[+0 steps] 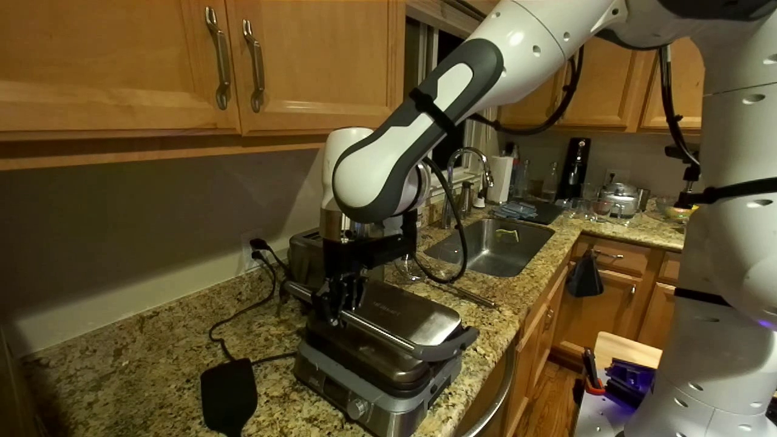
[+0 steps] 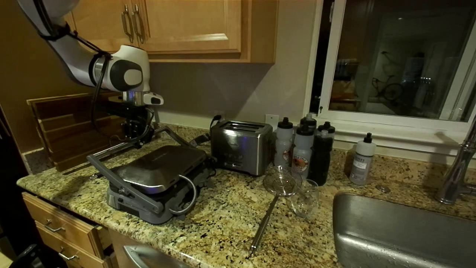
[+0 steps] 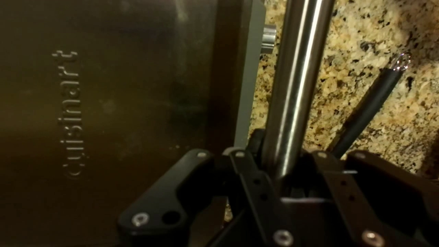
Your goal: Open the sandwich maker
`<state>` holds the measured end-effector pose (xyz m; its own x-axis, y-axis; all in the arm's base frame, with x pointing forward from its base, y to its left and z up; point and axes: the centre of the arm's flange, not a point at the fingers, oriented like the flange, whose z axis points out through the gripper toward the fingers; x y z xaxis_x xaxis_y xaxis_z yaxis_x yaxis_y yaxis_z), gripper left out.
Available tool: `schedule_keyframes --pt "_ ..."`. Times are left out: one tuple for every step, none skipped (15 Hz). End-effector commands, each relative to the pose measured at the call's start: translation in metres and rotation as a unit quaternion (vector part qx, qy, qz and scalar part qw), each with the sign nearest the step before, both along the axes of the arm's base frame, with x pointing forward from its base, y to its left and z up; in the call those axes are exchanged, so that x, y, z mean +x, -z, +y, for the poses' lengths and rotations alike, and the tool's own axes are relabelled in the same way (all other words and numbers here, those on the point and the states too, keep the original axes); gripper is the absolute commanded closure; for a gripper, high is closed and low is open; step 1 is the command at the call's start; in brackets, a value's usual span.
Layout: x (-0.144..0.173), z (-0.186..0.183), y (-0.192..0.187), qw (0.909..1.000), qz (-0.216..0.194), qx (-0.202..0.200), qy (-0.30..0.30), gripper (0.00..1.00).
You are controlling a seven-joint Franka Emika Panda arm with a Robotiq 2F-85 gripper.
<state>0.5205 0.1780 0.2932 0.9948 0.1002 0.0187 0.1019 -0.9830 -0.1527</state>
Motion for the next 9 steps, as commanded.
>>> schedule_keyframes --pt "-0.021 -0.031 -0.042 0.9995 -0.018 -0.019 -0.014 0.97" --pt "-0.024 -0.036 -0.05 0.9994 -0.021 -0.023 -0.017 0.97" --pt "-0.027 -0.043 -0.059 0.9992 -0.025 -0.027 -0.017 0.97" --pt "-0.029 -0.051 -0.069 0.9989 -0.03 -0.033 -0.018 0.97" --pt "-0.031 -0.058 -0.078 0.9985 -0.034 -0.039 -0.02 0.97" --pt "-0.033 -0.067 -0.088 0.998 -0.038 -0.046 -0.023 0.97" --pt "-0.035 -0.075 -0.098 0.9974 -0.043 -0.052 -0.023 0.97" --pt "-0.036 -0.088 -0.109 0.9968 -0.049 -0.059 -0.022 0.97" --pt "-0.038 -0.099 -0.118 0.9964 -0.054 -0.063 -0.018 0.97"
